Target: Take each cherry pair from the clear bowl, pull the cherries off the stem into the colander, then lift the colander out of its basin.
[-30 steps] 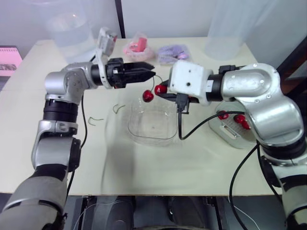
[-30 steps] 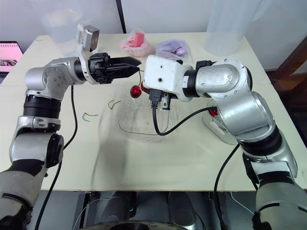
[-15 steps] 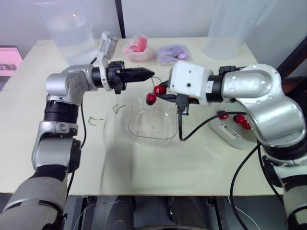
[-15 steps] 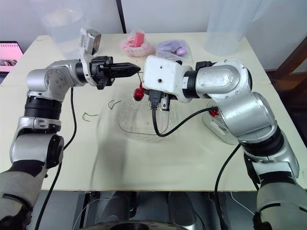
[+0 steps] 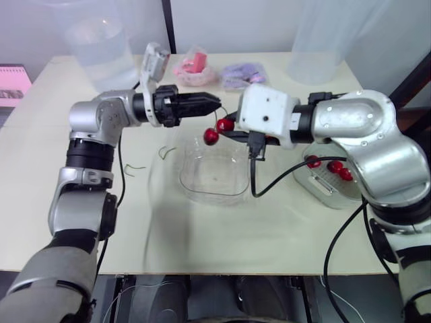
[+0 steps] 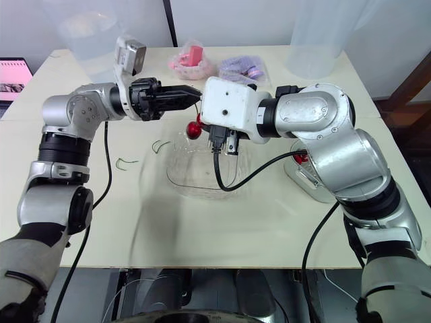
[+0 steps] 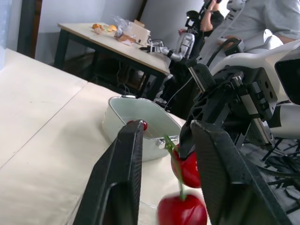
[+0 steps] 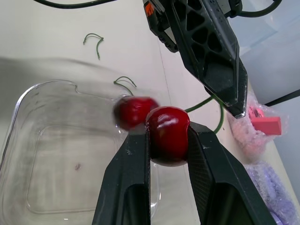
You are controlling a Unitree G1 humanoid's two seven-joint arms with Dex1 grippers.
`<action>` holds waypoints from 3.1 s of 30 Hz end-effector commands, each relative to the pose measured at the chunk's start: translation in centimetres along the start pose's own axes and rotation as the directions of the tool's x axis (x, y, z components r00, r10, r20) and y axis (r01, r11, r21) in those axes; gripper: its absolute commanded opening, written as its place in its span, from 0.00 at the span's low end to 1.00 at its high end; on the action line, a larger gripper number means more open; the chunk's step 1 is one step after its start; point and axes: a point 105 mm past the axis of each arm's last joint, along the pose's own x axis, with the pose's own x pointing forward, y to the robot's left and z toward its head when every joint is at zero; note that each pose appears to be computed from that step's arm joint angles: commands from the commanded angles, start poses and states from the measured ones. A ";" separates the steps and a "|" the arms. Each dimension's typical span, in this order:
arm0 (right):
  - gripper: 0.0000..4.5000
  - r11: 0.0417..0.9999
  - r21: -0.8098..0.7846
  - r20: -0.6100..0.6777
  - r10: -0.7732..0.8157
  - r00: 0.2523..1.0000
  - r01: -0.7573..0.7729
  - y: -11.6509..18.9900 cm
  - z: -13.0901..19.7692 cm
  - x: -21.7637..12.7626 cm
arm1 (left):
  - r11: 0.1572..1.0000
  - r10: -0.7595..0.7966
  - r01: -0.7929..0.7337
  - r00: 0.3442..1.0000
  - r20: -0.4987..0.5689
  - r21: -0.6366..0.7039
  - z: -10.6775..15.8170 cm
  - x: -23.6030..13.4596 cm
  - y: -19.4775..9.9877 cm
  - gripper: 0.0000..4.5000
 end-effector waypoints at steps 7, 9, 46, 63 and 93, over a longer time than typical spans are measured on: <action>0.16 0.998 -0.062 0.044 -0.024 0.999 0.026 -0.3 1.7 -0.6 | 1.000 0.014 -0.014 1.000 0.019 0.011 0.4 -0.4 -0.1 0.41; 0.16 0.998 -0.062 0.044 -0.022 0.999 0.024 -0.3 1.7 -0.6 | 1.000 0.011 -0.011 1.000 0.024 0.010 0.5 -0.3 -0.1 0.41; 0.99 0.566 0.798 0.258 -0.009 0.966 -0.207 -1.3 -1.5 -2.4 | 0.968 0.017 -0.004 0.998 -0.053 0.250 3.5 -2.0 -1.7 0.00; 0.99 0.380 0.862 0.377 -0.037 0.926 -0.336 -0.4 0.4 1.8 | 0.963 -0.033 0.047 0.998 -0.056 0.267 4.0 -0.9 -3.2 0.00; 0.16 0.372 0.893 0.262 0.029 0.965 -0.254 2.1 -2.1 2.3 | 0.968 -0.047 0.028 0.996 0.071 0.247 6.7 -0.5 -3.3 0.00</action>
